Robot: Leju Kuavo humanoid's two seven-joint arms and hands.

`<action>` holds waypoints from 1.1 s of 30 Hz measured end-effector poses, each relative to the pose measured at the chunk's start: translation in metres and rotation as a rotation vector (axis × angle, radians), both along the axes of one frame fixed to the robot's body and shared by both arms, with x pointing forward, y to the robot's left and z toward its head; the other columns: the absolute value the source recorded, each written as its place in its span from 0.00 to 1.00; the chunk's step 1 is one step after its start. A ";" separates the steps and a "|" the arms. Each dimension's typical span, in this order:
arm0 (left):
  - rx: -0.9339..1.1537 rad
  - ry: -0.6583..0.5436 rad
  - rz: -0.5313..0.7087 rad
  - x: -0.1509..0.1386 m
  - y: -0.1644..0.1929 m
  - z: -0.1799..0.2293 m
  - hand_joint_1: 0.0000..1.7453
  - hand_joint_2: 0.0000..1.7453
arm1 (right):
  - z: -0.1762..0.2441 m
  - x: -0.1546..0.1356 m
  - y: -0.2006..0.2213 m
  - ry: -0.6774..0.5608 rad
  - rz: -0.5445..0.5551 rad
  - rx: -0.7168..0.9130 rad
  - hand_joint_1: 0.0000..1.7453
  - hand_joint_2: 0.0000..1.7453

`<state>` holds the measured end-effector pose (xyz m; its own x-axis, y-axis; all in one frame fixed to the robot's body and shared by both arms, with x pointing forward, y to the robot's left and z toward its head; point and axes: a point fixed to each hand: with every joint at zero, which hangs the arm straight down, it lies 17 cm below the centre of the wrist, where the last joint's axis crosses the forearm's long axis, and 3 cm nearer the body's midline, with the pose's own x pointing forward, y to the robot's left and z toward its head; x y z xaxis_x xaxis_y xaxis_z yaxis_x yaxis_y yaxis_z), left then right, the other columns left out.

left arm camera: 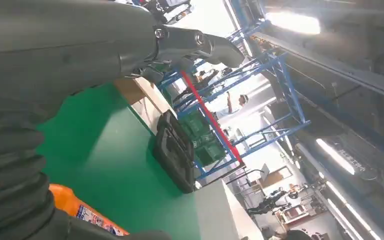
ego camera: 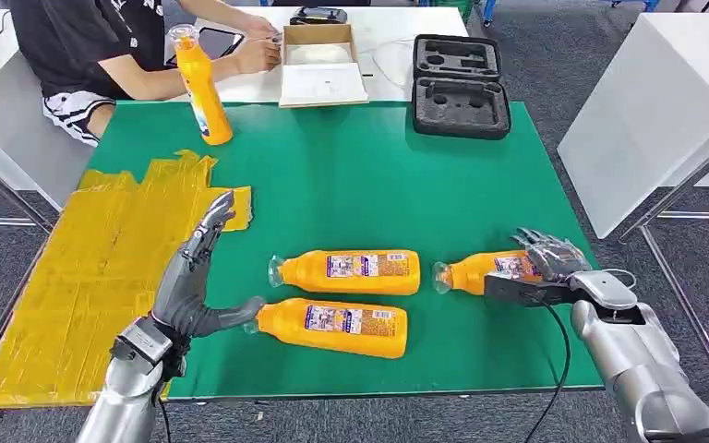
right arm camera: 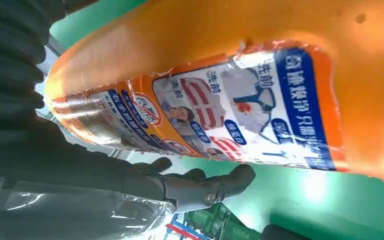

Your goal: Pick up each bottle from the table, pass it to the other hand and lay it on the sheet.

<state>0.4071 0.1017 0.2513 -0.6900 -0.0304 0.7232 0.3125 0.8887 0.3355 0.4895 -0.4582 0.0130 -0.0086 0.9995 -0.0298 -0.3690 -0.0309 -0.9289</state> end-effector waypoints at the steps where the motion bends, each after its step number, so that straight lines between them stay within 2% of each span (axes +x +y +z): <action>1: -0.001 0.000 0.000 0.000 0.000 0.000 0.00 1.00 | 0.000 0.000 0.000 0.000 0.000 0.000 0.00 1.00; 14: -0.004 0.017 -0.014 0.002 -0.005 -0.002 0.00 1.00 | 0.005 0.001 -0.013 -0.031 -0.031 -0.032 0.00 1.00; 17: -0.006 0.029 -0.027 0.005 -0.008 -0.003 0.00 1.00 | -0.016 -0.014 -0.024 0.103 -0.077 0.000 0.00 1.00; 18: -0.007 0.035 -0.028 0.007 -0.009 -0.004 0.00 1.00 | -0.022 -0.020 -0.031 0.140 -0.092 0.003 0.30 1.00; 19: -0.008 0.041 -0.029 0.008 -0.010 -0.006 0.00 1.00 | -0.024 -0.023 -0.036 0.158 -0.100 0.008 1.00 1.00; 33: -0.014 0.073 -0.036 0.015 -0.014 -0.016 0.00 1.00 | -0.033 -0.037 -0.063 0.206 -0.137 0.026 1.00 1.00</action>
